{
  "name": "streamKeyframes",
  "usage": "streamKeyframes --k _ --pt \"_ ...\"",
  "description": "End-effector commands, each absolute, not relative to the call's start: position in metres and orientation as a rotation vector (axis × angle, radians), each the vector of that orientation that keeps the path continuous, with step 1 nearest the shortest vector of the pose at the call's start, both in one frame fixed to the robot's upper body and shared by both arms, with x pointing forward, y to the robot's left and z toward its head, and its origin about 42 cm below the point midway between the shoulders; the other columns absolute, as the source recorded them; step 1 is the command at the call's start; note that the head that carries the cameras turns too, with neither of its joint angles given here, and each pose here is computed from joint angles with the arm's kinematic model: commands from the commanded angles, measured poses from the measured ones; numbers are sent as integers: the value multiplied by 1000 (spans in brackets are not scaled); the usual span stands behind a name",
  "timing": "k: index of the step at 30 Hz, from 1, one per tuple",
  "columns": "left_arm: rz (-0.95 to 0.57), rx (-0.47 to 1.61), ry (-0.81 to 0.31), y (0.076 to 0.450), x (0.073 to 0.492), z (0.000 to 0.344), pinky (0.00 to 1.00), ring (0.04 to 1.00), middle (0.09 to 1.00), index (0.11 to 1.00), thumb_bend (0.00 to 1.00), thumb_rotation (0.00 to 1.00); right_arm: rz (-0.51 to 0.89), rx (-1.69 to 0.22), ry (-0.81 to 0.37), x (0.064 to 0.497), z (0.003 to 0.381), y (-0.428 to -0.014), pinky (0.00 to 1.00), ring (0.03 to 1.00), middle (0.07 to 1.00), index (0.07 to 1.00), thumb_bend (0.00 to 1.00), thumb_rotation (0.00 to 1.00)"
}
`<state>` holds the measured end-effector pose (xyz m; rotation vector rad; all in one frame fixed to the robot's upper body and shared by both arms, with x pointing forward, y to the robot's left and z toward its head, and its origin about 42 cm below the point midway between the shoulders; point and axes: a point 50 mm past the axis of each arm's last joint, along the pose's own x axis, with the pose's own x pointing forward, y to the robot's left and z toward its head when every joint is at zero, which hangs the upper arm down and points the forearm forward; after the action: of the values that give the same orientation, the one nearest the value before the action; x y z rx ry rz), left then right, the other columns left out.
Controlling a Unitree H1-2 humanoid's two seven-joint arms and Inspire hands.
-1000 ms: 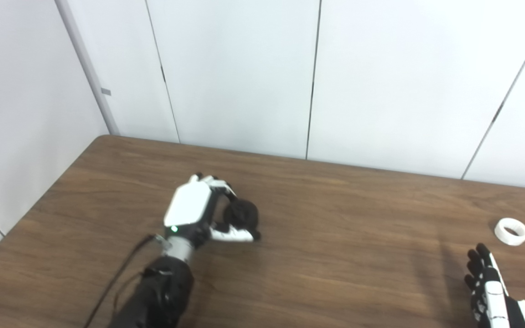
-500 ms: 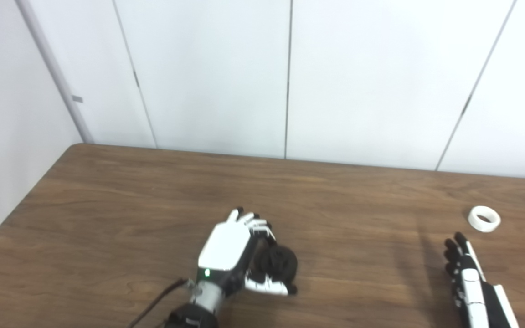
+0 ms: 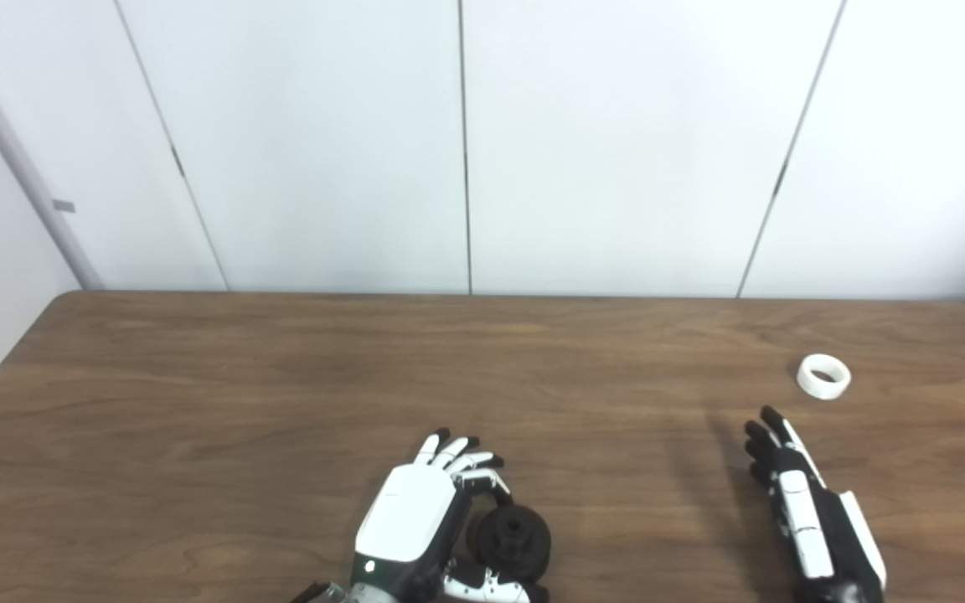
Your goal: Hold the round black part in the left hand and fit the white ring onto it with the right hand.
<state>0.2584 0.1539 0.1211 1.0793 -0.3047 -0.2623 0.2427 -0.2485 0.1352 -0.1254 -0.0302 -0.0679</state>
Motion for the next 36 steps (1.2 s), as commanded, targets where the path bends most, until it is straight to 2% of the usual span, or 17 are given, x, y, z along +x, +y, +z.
streamKeyframes --k 1,6,7,9,10,12,14,17,22,28,31,36 --pt "-273 1101 -314 154 255 119 1000 913 812 484 525 56 -76 -125 -104 246 153 -245 929 933 925 950 539 988" --pt "-281 1105 -301 153 252 113 1000 913 806 484 525 56 -80 -139 -112 245 160 -247 928 931 912 938 537 942" --pt "-283 1109 -300 152 252 113 1000 914 807 484 525 56 -81 -138 -112 244 161 -247 921 931 909 935 540 895" --pt "-291 1119 -290 152 251 110 1000 916 807 484 525 56 -93 -168 -111 244 165 -250 852 913 896 918 541 722" --pt "-294 1123 -284 152 251 107 1000 917 807 484 525 56 -104 -194 -110 244 166 -251 844 910 893 915 545 708" --pt "-295 1126 -279 152 251 104 1000 913 805 484 524 55 -116 -228 -115 243 169 -255 872 901 884 905 584 586" --pt "-294 1130 -278 153 251 103 1000 914 805 484 525 56 -131 -245 -121 245 170 -258 900 896 877 893 612 528" --pt "-290 1133 -282 154 251 103 1000 913 805 484 525 56 -158 -252 -128 248 172 -263 909 886 862 871 632 479" --pt "-285 1138 -272 157 253 103 1000 914 807 484 525 57 -198 -272 -140 261 180 -272 842 856 849 806 698 389" --pt "-277 1132 -268 160 252 104 1000 908 804 484 525 56 -218 -295 -144 281 189 -287 873 871 848 756 743 239" --pt "-275 1130 -268 162 251 103 1000 903 801 484 525 55 -232 -331 -148 293 197 -297 838 862 849 759 781 266" --pt "-281 1126 -271 168 250 102 1000 900 801 484 525 55 -258 -389 -154 310 208 -311 861 869 849 765 791 289"
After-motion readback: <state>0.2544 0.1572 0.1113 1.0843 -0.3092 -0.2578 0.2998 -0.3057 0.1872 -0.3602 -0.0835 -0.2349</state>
